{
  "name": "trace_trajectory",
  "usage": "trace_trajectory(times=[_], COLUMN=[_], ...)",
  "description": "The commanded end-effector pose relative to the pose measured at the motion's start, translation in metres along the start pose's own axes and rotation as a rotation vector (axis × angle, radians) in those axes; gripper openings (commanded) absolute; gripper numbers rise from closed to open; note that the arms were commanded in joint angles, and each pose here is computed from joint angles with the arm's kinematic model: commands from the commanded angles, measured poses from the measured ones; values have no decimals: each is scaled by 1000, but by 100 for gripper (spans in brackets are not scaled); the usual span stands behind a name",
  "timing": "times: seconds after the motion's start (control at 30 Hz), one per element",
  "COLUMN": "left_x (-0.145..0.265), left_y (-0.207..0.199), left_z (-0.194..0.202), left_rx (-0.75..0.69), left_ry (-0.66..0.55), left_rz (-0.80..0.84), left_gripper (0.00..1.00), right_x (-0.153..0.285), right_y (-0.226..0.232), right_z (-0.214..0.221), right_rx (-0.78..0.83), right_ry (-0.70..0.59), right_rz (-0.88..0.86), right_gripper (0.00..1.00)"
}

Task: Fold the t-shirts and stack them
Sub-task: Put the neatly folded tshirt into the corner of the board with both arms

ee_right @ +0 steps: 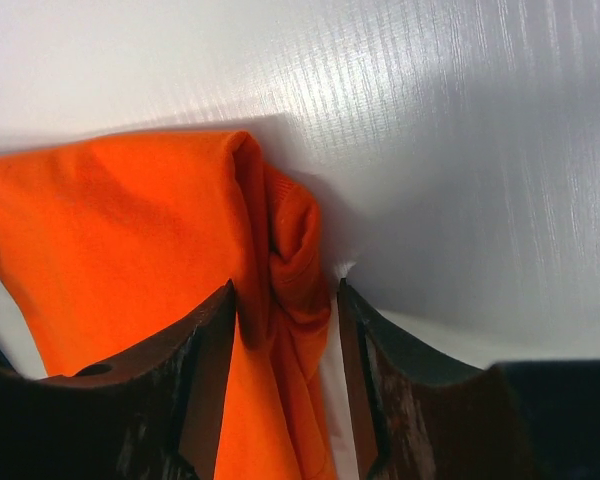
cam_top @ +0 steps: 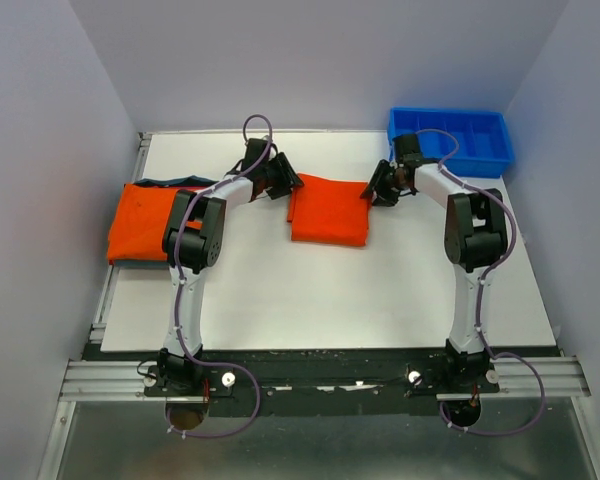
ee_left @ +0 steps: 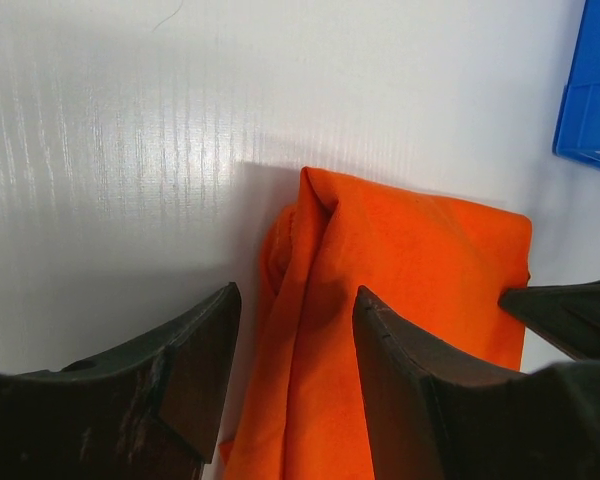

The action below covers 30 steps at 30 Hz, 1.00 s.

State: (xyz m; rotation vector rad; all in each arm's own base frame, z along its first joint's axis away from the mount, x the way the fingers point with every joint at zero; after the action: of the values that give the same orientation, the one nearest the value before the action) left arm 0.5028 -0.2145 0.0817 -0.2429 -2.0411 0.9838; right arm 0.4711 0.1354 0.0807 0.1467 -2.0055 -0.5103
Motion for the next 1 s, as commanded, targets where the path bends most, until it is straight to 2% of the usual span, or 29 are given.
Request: trace_trajectory(times=[0.0, 0.1, 0.2, 0.37, 0.47, 0.5, 0.53, 0.57, 0.73, 0.97], left_x=[0, -4, -13, -26, -32, -34, -36, -37, -8, 66], left_y=[33, 29, 25, 29, 27, 24, 23, 16, -3, -32], left_z=[20, 26, 29, 29, 26, 25, 26, 23, 6, -3], left_rx=[5, 5, 7, 29, 68, 93, 112, 114, 53, -79], left_ry=[72, 87, 99, 87, 45, 35, 32, 8, -115, -241], left_rz=[-115, -106, -109, -138, -103, -74, -49, 5, 95, 193], left_gripper=[64, 65, 60, 41, 25, 17, 10, 0, 0, 0], right_x=[-2, -6, -11, -18, -20, -20, -18, -16, 21, 76], right_y=[-8, -7, -2, 6, 12, 14, 17, 20, 36, 68], right_z=[17, 21, 21, 17, 13, 10, 7, 6, -9, 1], right_rx=[-10, -19, -17, -19, -12, -7, -2, 6, 85, 207], right_ry=[53, 64, 71, 79, 71, 68, 59, 50, -97, -212], right_rz=[8, -6, -23, -23, -31, -35, -44, -46, -110, -279], right_gripper=[53, 50, 47, 39, 26, 17, 4, 1, 1, 1])
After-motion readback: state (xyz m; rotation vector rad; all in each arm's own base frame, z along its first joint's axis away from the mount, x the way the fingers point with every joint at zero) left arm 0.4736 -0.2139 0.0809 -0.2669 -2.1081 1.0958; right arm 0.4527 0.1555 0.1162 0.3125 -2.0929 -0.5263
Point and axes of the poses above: each gripper's point midway between its finger pads, its own x axis back along the fingers, its own y axis along the line the jaws close on, z = x × y, the point moved 6 cm from there along x, back along the fingers, and after that the axes turned 9 degrees about x, right-handed, at the moved point
